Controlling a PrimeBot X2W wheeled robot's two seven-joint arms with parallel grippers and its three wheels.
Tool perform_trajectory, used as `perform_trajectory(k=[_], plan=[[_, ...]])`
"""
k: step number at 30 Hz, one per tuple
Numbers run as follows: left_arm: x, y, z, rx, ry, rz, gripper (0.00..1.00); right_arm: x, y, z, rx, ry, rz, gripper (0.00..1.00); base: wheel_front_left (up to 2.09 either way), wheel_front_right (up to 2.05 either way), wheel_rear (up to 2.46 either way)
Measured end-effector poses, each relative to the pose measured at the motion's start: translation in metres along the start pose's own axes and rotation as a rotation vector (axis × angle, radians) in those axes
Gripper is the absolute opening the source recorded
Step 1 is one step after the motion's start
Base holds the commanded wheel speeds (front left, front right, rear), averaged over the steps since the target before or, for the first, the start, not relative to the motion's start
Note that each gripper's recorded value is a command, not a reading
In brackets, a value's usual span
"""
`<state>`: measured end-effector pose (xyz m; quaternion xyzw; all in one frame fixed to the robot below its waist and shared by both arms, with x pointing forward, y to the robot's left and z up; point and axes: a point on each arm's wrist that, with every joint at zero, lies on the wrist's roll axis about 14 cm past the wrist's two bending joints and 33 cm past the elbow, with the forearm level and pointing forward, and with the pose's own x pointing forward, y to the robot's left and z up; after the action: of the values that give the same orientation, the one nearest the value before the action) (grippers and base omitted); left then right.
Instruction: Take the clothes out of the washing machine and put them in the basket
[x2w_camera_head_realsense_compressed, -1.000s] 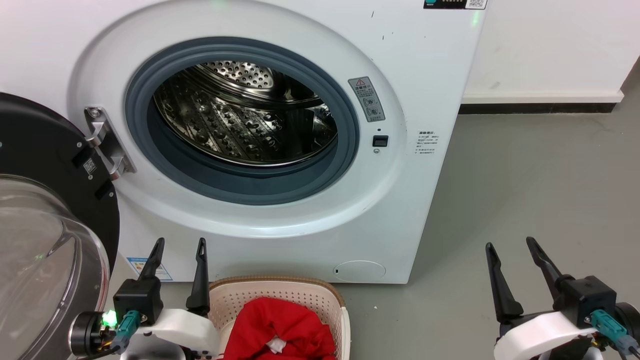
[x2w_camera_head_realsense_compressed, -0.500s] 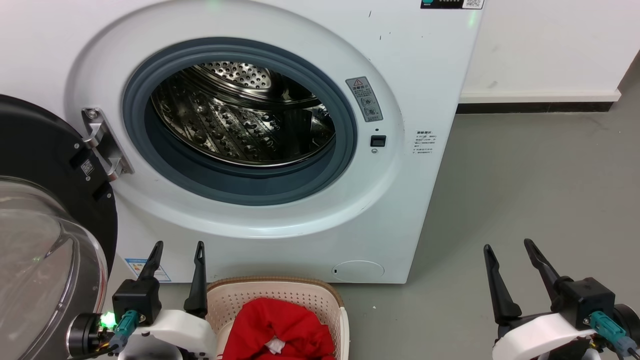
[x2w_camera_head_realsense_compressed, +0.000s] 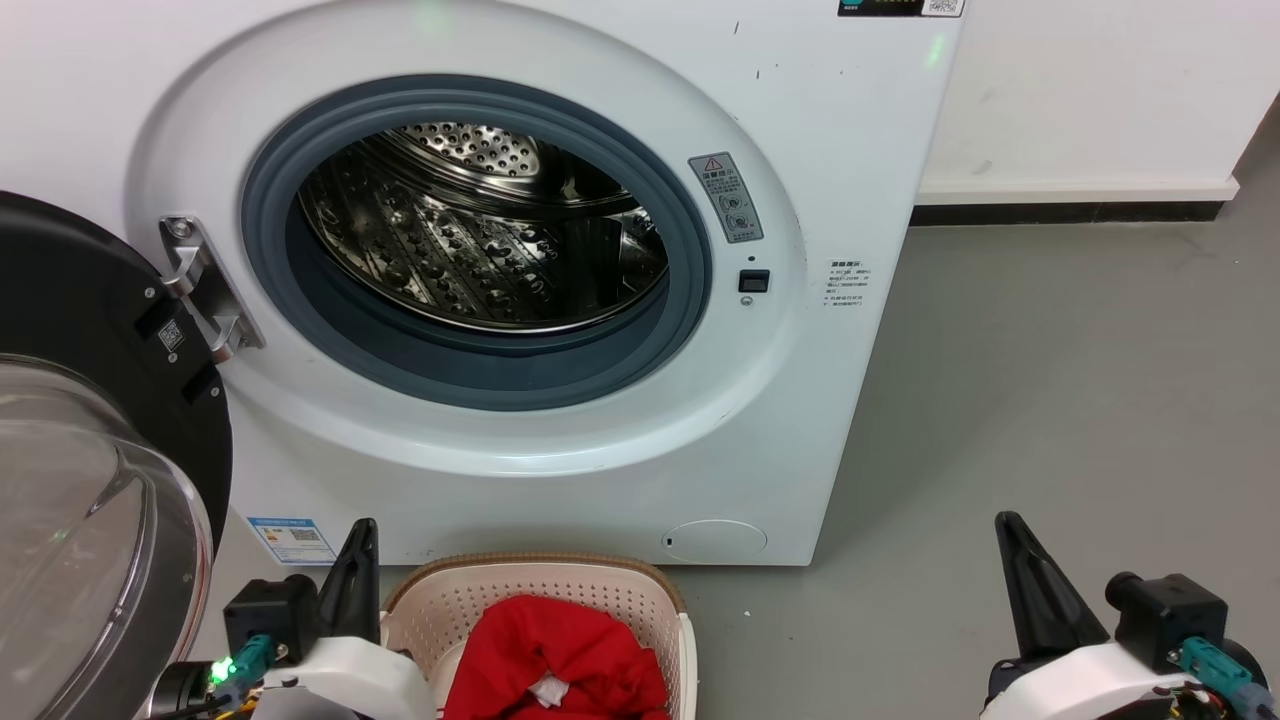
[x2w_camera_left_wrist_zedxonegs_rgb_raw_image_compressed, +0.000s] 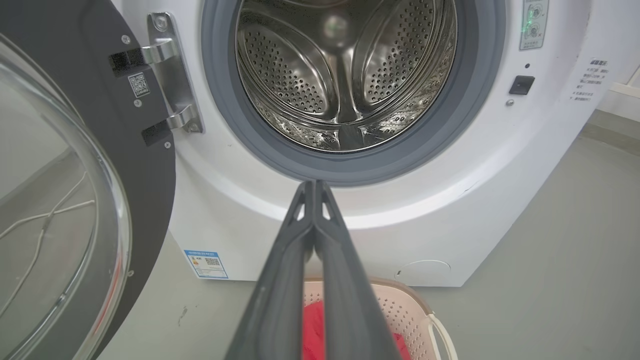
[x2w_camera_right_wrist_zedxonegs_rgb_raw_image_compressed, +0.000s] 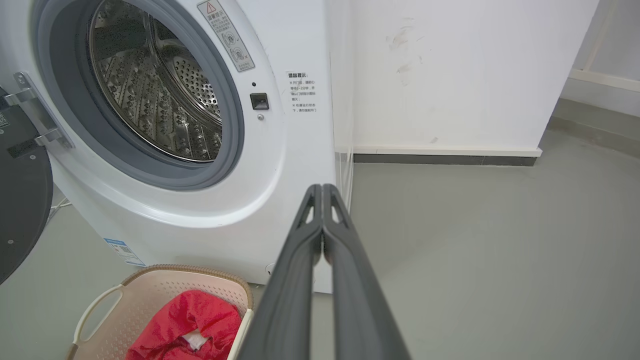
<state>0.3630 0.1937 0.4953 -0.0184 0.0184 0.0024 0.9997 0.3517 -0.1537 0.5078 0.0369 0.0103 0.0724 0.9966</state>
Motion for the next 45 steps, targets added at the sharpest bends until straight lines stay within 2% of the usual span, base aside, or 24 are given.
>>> perform_trajectory(k=[20, 45], plan=[[0.004, 0.006, -0.008, -0.393, 0.056, 0.04, 0.0, 0.005, -0.011, -0.005, 0.393, -0.002, -0.037, 0.0, 0.0, 0.0, 0.0], [0.01, 0.007, -0.009, -0.779, 0.074, 0.046, 0.0, 0.014, -0.024, -0.003, 0.762, -0.028, -0.07, 0.0, 0.0, 0.0, 0.0]])
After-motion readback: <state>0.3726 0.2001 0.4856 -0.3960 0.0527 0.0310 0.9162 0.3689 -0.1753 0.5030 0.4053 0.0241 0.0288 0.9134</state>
